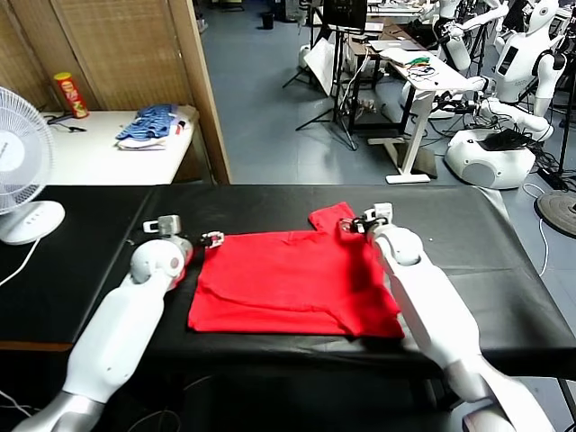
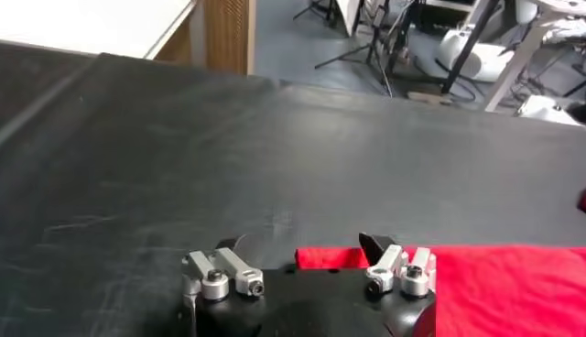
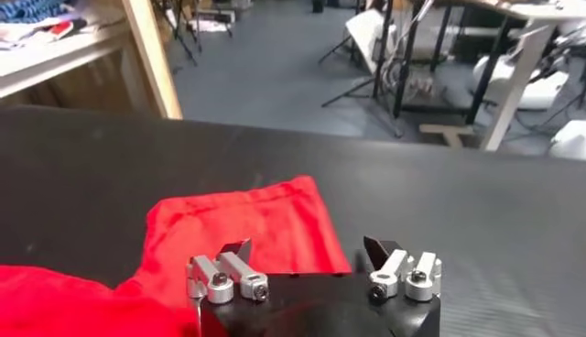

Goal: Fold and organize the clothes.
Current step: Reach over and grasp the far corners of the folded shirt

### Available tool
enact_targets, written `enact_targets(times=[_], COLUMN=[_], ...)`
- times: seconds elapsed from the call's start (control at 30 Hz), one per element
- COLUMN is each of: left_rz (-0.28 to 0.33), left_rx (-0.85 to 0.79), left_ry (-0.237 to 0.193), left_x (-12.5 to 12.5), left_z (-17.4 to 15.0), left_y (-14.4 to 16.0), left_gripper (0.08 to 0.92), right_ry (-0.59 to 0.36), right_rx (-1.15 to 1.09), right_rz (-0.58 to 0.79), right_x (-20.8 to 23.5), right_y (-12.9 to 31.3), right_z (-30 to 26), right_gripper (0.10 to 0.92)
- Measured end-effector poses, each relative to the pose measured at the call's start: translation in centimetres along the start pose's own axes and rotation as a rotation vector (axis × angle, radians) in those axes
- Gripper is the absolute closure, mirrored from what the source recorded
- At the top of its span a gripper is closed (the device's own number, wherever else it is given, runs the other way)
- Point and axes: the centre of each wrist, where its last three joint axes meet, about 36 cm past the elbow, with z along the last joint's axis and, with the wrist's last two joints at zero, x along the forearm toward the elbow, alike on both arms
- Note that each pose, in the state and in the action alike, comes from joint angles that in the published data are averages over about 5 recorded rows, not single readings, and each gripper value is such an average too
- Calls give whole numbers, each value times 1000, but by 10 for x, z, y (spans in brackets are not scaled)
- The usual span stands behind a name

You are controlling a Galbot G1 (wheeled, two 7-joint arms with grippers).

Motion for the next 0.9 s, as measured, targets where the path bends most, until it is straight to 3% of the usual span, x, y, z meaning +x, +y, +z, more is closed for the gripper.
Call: enact_targets(times=[0.13,0.37,0.47,0.67,0.9], left_rz=[4,29,40,48,39], left_rx=[2,-2,1,-8,-13], left_ry=[2,0,-7,-27,-62], left_x=[4,15,18,20,32], left_z=[3,8,8,4,-1], left_y=[2,-2,-4,-6,-3], left_gripper=[347,741,852,873,873], right_ry=[8,14,8,-37,-141], right_rx=[-9,-16,-20,-45,-75], right_rz=[8,12,12,5,-49], right_x=[-3,-5,-5,-1,29], right_y=[-2,-2,-2,-3,-13], right_z=[1,4,5,9,10], right_gripper=[385,548,654,889,899])
